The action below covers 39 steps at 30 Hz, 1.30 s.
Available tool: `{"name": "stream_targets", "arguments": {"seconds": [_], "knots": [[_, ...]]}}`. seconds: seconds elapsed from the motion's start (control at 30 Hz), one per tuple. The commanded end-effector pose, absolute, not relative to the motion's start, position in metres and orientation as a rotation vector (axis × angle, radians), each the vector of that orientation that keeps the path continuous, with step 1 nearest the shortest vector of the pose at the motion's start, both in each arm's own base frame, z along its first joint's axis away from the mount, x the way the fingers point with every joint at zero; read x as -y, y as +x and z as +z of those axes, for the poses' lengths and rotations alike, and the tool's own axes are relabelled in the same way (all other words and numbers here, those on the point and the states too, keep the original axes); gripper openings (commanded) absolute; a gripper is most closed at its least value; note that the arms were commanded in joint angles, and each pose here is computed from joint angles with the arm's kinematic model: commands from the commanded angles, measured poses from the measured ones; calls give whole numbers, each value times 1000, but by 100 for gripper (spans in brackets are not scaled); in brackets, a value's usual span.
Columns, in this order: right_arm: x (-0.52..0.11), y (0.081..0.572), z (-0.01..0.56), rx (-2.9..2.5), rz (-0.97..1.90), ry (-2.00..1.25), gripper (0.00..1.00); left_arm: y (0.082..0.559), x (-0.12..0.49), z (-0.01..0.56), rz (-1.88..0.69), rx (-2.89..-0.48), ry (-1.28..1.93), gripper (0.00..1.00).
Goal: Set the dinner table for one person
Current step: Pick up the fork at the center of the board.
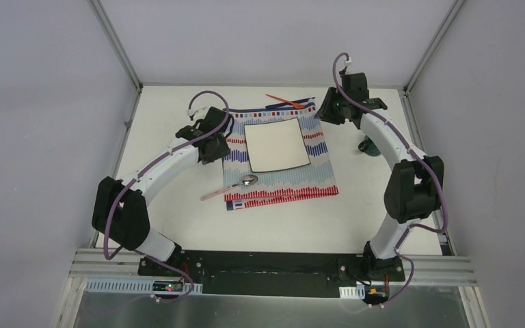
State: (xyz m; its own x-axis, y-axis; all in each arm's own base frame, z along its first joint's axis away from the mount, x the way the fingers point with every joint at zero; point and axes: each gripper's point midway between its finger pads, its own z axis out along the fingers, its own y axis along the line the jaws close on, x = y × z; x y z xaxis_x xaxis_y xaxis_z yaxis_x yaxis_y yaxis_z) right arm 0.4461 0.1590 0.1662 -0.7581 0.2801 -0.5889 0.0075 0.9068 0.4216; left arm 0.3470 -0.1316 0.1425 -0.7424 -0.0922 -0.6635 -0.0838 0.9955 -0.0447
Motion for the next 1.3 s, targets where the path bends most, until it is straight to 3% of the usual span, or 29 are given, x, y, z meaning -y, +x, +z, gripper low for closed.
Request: {"name": "stream_targets", "arguments": {"seconds": [0.0, 0.33, 0.5, 0.93, 1.27], "knots": [[-168, 457, 196, -2366, 522, 109, 31, 334, 139, 131, 37, -2500, -104, 45], [-194, 523, 143, -2550, 469, 20, 31, 371, 149, 174, 54, -2379, -86, 47], [-201, 550, 120, -2560, 453, -22, 37, 377, 153, 174, 53, -2382, -69, 47], [-193, 567, 82, -2508, 398, 10, 48, 374, 141, 172, 107, -2340, -56, 47], [-204, 607, 97, -2310, 773, 241, 51, 399, 152, 200, 84, -2262, 4, 49]]}}
